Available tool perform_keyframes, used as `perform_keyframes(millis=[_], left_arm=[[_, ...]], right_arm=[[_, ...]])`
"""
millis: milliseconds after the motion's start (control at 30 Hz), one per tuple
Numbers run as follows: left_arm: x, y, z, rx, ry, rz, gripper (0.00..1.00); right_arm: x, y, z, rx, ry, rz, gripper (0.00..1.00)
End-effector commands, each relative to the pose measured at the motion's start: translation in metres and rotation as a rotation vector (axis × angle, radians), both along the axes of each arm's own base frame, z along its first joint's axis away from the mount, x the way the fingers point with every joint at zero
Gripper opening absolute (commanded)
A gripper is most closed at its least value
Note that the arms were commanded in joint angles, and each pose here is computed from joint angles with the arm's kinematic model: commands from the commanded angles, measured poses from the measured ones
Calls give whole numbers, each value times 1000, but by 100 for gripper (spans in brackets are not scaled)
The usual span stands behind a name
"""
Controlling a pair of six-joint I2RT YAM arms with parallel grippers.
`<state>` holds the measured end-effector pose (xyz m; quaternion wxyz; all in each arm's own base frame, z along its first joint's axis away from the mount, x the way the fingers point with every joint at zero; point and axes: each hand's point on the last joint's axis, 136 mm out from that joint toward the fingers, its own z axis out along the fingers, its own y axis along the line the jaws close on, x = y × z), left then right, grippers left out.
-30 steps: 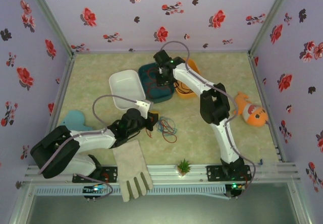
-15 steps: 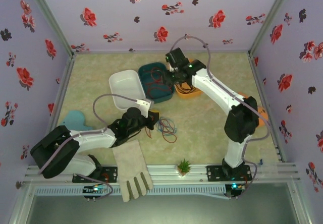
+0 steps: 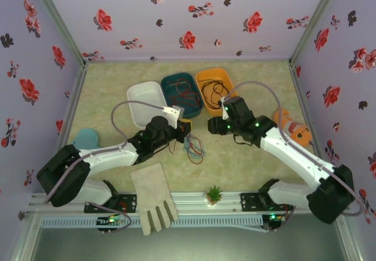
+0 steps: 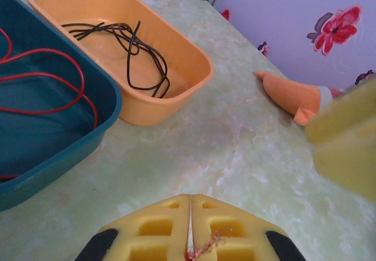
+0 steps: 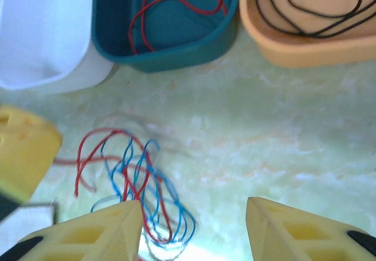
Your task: Untangle the cables
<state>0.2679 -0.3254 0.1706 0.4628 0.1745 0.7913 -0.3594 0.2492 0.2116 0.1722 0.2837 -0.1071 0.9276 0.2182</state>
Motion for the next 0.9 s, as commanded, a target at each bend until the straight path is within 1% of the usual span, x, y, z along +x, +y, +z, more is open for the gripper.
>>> perform_keyframes(millis=[0,133,233,433,633,800,867], left_arm=[[5,-4,1,8,34,6,0],[6,-5,1,4,51,12,0],[6,-4,-1,10,60,13,0],[5,-4,1,3,67,16,0],[5,-3,0,0,74,19,0],[4,-3,1,-5,73,19,0],[4,-2,1,-5,72,20,0]], right_arm=[[-16,11,-5,29,5,14,51],[-24,22,-27,5,28,26,51],[-23,33,-42,-6,51,40,48],[-18,58,-54,-24,67,88,41],[-14,65,-67,-43,78,99,39],[-13,77,-77,-17,107,112,36],[-12,80,-81,-13,116,113,30]])
